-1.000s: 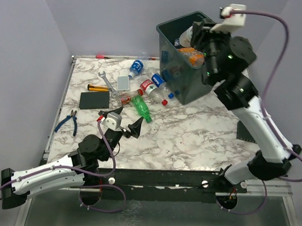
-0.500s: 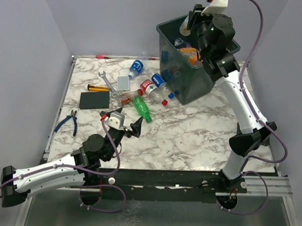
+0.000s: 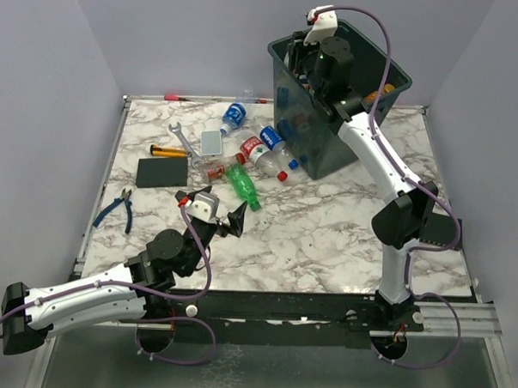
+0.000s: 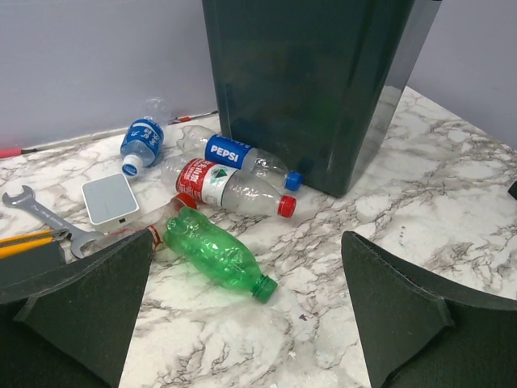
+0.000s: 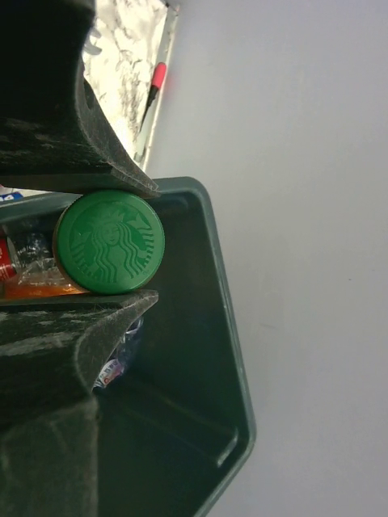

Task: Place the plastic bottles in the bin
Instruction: Place the plastic bottle in the trash bin.

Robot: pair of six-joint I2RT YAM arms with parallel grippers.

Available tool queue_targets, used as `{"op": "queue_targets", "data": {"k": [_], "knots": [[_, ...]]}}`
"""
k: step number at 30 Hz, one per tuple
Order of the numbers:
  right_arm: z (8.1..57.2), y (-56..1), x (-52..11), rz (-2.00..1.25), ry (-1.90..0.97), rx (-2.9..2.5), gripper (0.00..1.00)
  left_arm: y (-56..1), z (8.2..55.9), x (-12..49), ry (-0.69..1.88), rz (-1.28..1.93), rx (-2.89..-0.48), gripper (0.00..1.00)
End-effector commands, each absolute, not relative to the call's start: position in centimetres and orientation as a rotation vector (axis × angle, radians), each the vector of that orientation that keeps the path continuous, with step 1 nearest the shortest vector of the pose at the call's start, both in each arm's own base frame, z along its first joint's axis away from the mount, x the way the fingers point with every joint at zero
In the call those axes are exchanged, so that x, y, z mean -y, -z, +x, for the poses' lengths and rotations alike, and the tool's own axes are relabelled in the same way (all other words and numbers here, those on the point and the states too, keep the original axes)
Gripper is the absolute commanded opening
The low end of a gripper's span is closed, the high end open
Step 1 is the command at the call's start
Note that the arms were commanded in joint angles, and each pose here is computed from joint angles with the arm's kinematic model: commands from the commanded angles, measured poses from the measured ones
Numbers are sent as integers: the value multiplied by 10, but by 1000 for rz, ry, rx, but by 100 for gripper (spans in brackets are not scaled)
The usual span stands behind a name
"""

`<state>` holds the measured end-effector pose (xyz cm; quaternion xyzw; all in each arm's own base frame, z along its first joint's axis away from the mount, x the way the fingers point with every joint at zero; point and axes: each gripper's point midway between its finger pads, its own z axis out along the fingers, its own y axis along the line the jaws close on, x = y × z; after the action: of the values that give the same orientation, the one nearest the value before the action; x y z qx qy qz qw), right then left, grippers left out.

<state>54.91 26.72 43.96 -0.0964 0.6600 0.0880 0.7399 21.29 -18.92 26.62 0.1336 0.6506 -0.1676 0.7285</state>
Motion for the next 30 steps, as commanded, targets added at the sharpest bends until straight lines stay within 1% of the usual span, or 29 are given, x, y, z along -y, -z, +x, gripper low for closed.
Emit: {"op": "queue_targets", "data": {"k": [1, 5, 9, 14, 15, 16, 19, 20, 21, 23, 25, 27, 30], "knots": [[553, -443, -284, -259, -257, -1410, 1, -263, 212, 193, 357, 328, -1437, 99], [564, -415, -296, -291, -292, -1480, 0, -262, 212, 196, 360, 342, -1440, 99], [576, -389, -296, -255, -343, -1563, 1, -261, 212, 198, 366, 348, -1442, 99], [580, -372, -298, -246, -367, -1611, 1, -261, 212, 199, 369, 350, -1441, 99], [580, -372, -298, -246, -369, -1613, 6, -261, 212, 199, 371, 349, -1440, 99], [579, -372, -298, -244, -375, -1614, 15, -261, 212, 199, 371, 351, -1440, 99], [576, -380, -299, -238, -395, -1604, 48, -260, 212, 201, 370, 357, -1442, 99], [575, -386, -298, -227, -405, -1598, 57, -261, 212, 202, 373, 360, -1441, 99], [574, -391, -297, -217, -413, -1593, 63, -260, 212, 202, 371, 360, -1443, 99], [570, -402, -298, -208, -436, -1580, 70, -260, 212, 202, 368, 361, -1444, 99], [565, -418, -296, -191, -458, -1554, 75, -260, 212, 201, 366, 360, -1444, 99], [558, -435, -295, -182, -482, -1525, 77, -259, 212, 201, 365, 359, -1444, 99], [547, -458, -292, -176, -511, -1492, 78, -259, 213, 200, 361, 356, -1444, 99]]}}
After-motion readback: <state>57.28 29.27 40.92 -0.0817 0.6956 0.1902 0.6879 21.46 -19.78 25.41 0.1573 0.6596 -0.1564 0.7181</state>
